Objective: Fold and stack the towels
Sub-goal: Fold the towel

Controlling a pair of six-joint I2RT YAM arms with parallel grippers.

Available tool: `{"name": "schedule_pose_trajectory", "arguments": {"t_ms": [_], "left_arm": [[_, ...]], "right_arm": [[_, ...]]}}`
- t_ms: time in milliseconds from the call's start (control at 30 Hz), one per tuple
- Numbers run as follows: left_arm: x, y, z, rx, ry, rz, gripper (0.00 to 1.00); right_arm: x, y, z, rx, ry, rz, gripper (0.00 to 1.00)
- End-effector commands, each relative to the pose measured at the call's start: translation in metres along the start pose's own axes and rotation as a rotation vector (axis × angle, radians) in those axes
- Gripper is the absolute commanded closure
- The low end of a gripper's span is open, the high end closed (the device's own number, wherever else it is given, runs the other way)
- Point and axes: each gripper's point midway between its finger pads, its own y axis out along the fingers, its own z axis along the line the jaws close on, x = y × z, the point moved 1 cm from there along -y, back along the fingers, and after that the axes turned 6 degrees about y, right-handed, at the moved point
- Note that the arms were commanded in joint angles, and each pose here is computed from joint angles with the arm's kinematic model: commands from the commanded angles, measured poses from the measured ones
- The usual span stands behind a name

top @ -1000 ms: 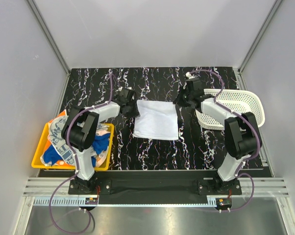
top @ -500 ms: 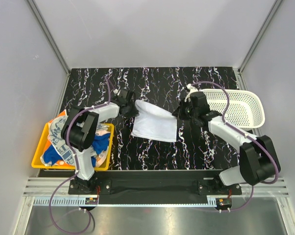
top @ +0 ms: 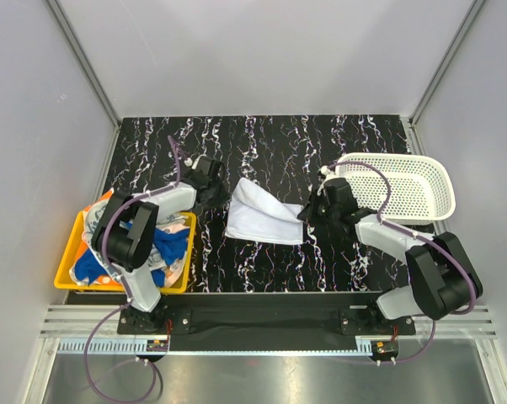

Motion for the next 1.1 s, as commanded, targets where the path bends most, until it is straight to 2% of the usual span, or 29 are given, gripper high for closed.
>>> {"name": "schedule_pose_trajectory", "arguments": {"t_ms": [0, 100, 167, 233, 333, 367, 500, 600, 800, 900, 1067], "left_arm": [[0.031, -0.031, -0.009, -0.026, 0.0, -0.12, 0.79], [0.04, -0.048, -0.015, -0.038, 0.015, -0.15, 0.79], [0.044, -0.057, -0.015, -0.024, 0.037, -0.162, 0.71], [0.056, -0.069, -0.023, -0.027, 0.053, -0.197, 0.58], [0.068, -0.077, -0.033, 0.015, 0.098, -0.223, 0.45], [0.066, -0.077, -0.031, 0.041, 0.112, -0.204, 0.38], [0.075, -0.063, -0.054, 0.072, 0.191, -0.186, 0.31], [0.083, -0.049, -0.07, 0.106, 0.254, -0.173, 0.29], [0.093, -0.007, -0.074, 0.197, 0.387, -0.112, 0.3], [0.086, 0.007, -0.079, 0.161, 0.439, -0.065, 0.36], [0.073, 0.007, -0.086, 0.092, 0.487, -0.023, 0.47]], "right_arm": [[0.009, 0.009, 0.004, 0.015, 0.001, -0.059, 1.0], [0.007, 0.012, 0.001, 0.009, 0.002, -0.056, 1.0], [0.006, 0.013, -0.001, 0.003, -0.001, -0.053, 1.0], [0.006, 0.014, -0.001, -0.004, -0.007, -0.056, 1.0], [0.006, 0.014, -0.003, -0.019, -0.017, -0.06, 1.0], [0.006, 0.014, -0.004, -0.03, -0.023, -0.064, 1.0], [0.006, 0.016, -0.006, -0.049, -0.029, -0.071, 1.0], [0.003, 0.019, -0.006, -0.053, -0.032, -0.066, 1.0], [0.002, 0.022, -0.007, -0.06, -0.038, -0.063, 1.0], [0.002, 0.023, -0.007, -0.063, -0.038, -0.063, 1.0], [0.001, 0.026, -0.008, -0.063, -0.033, -0.058, 1.0]]}}
